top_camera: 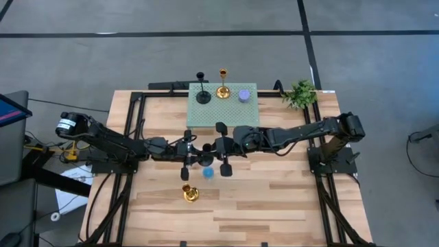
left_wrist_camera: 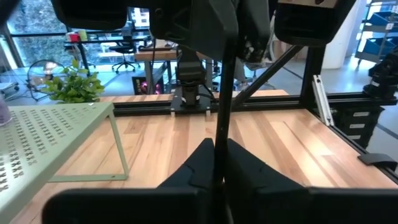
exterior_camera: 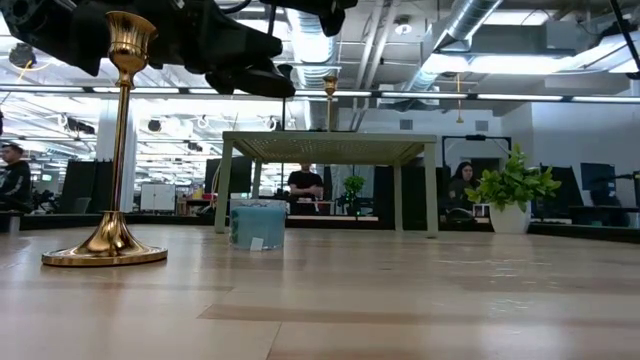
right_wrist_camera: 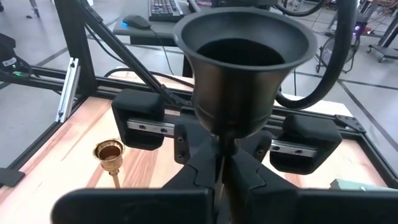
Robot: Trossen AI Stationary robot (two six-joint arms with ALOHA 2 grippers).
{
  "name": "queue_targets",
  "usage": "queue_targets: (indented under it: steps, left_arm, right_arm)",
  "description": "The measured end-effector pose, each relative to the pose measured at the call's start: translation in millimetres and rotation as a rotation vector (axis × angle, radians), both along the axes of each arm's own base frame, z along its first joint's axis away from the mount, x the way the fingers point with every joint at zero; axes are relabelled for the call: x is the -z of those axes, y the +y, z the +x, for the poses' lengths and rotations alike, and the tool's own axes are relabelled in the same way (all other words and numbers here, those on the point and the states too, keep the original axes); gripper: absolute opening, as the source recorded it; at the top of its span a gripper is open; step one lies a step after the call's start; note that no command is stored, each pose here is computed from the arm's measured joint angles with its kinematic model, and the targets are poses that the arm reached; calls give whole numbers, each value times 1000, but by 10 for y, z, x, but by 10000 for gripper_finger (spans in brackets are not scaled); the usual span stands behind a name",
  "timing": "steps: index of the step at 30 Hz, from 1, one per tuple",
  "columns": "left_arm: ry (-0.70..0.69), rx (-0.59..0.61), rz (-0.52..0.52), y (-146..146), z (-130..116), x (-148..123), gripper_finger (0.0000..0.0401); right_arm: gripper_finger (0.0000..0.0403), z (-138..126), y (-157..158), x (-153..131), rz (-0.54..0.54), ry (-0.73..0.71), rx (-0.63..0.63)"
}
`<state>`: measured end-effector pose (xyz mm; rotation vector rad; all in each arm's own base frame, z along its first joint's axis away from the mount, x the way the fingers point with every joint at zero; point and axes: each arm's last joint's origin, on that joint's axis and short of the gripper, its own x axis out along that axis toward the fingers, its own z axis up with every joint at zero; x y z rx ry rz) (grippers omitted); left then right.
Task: Pick & Place candle stick holders
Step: Put the black candle holder on the shelf aligned with the black candle holder
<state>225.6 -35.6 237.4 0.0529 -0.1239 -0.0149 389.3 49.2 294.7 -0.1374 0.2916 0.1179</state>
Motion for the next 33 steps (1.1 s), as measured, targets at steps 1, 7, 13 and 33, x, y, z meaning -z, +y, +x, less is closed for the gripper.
queue_targets:
  steps: [1, 7, 13, 33]
  left_arm:
    - [0, -9, 1, 2, 0, 0, 27]
    - [0, -44, 23, 41, 5, -1, 13]
    - [12, -58, 26, 67, 9, 14, 14]
    - [-92, -192, 35, 287, -128, -203, 13]
  right_arm:
    - [9, -2, 0, -2, 0, 0, 0]
    - [40, -6, -6, -2, -4, 4, 9]
    - [47, -29, -29, 18, -13, 48, 24]
    - [47, -499, 157, -271, -28, 179, -40]
